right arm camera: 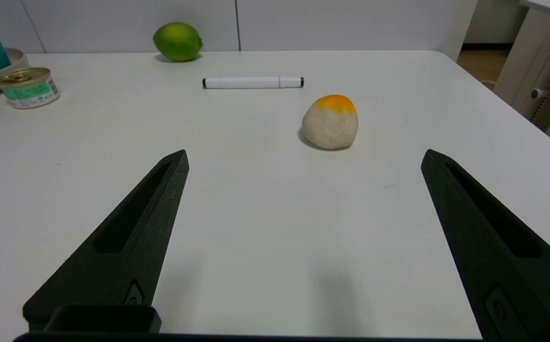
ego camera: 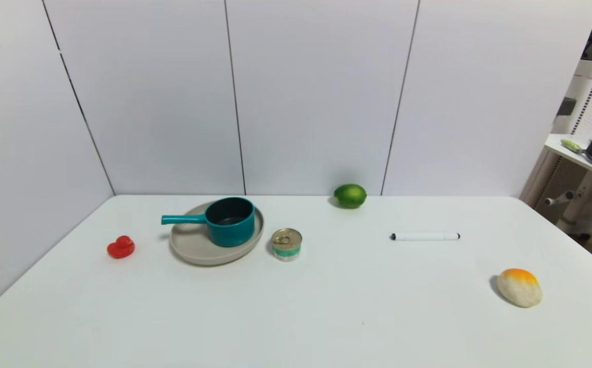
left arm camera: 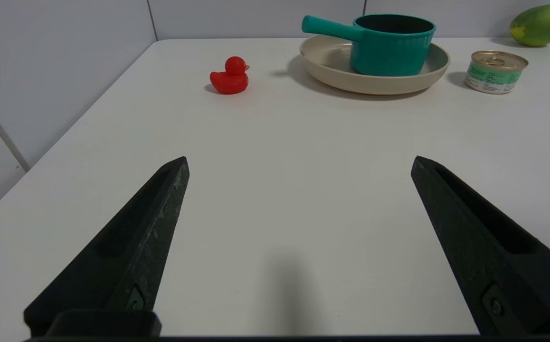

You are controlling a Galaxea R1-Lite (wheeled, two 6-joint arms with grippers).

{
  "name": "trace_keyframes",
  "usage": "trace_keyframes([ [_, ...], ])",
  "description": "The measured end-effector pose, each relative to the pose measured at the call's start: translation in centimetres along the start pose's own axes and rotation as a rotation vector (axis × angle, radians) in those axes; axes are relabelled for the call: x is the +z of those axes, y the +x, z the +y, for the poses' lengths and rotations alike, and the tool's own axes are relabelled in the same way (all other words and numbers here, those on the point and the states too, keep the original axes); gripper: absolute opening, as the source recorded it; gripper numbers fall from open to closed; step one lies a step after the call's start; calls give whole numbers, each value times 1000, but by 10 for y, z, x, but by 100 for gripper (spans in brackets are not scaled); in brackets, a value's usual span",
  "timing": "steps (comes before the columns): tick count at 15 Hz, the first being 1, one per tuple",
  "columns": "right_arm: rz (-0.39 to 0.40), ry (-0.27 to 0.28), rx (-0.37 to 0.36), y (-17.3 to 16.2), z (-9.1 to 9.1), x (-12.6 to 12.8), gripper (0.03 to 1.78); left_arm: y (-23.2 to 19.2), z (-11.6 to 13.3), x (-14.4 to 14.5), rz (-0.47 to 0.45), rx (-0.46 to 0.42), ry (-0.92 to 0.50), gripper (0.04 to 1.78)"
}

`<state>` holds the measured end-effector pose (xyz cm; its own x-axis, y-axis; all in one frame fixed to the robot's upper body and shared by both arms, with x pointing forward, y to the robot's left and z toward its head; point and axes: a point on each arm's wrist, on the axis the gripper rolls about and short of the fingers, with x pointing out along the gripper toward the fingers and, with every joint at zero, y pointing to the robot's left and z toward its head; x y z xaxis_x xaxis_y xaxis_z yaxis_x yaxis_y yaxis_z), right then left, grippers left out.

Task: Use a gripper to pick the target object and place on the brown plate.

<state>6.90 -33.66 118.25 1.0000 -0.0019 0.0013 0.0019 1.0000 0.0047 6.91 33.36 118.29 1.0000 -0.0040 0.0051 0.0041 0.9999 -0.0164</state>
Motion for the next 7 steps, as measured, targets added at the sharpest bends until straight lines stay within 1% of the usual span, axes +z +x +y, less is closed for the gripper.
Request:
trace_keyframes([
  [7, 1, 1, 0, 0, 0, 0, 169, 0, 0, 0, 0, 0, 0, 169],
])
